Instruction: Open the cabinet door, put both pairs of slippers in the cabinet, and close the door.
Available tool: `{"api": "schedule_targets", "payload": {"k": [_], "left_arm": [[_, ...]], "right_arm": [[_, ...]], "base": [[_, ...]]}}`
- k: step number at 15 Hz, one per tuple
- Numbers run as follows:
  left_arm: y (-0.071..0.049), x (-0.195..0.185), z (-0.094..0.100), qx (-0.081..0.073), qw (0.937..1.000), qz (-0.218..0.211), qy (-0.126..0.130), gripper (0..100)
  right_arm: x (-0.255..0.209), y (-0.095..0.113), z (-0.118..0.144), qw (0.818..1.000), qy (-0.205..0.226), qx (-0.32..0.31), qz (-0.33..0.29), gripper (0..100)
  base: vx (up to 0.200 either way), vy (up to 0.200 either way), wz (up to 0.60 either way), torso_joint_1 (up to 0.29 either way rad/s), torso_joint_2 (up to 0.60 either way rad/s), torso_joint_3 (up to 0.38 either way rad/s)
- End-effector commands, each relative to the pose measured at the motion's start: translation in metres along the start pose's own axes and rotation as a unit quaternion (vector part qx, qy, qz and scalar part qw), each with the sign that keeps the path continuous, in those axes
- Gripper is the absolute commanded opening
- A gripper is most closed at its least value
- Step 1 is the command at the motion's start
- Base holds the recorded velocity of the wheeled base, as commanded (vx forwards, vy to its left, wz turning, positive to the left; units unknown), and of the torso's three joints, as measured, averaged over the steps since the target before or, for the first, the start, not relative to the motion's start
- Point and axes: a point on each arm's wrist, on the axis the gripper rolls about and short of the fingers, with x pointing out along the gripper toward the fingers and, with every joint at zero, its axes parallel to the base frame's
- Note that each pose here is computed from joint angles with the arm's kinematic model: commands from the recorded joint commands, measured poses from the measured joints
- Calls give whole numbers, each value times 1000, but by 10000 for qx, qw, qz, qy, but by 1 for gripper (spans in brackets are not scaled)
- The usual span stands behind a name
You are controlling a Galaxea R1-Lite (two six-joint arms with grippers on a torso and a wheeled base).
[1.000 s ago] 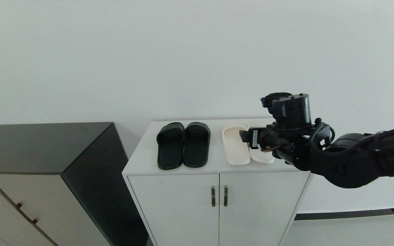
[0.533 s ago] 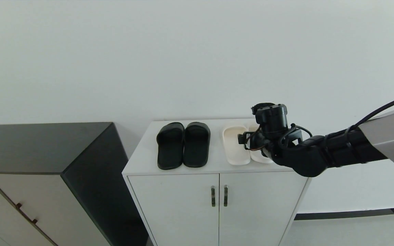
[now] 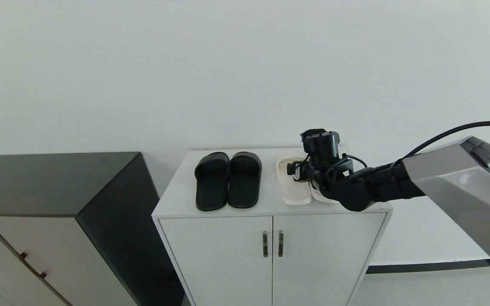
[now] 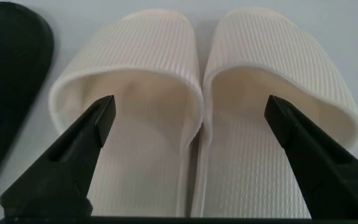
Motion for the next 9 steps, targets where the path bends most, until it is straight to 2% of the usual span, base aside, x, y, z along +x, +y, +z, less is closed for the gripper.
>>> {"api": "schedule_targets", "payload": {"k": [1, 3, 4, 9], "left_arm": [[0, 0, 0, 0, 10000, -2, 6, 0], [0, 0, 0, 0, 10000, -2, 6, 0], [0, 0, 0, 0, 10000, -2, 6, 0], [0, 0, 0, 0, 10000, -2, 6, 0]], "right_arm": [[18, -1, -11, 9999, 64, -20, -89, 100], [28, -4, -11, 9999, 8, 28, -146, 100], [32, -6, -9, 9998, -47, 58, -172, 0], [32, -4, -3, 9997, -159, 94, -161, 0]], "base": [[0, 0, 0, 0, 0, 0], [0, 0, 0, 0, 0, 0], [0, 0, 0, 0, 0, 0], [0, 0, 0, 0, 0, 0]]}}
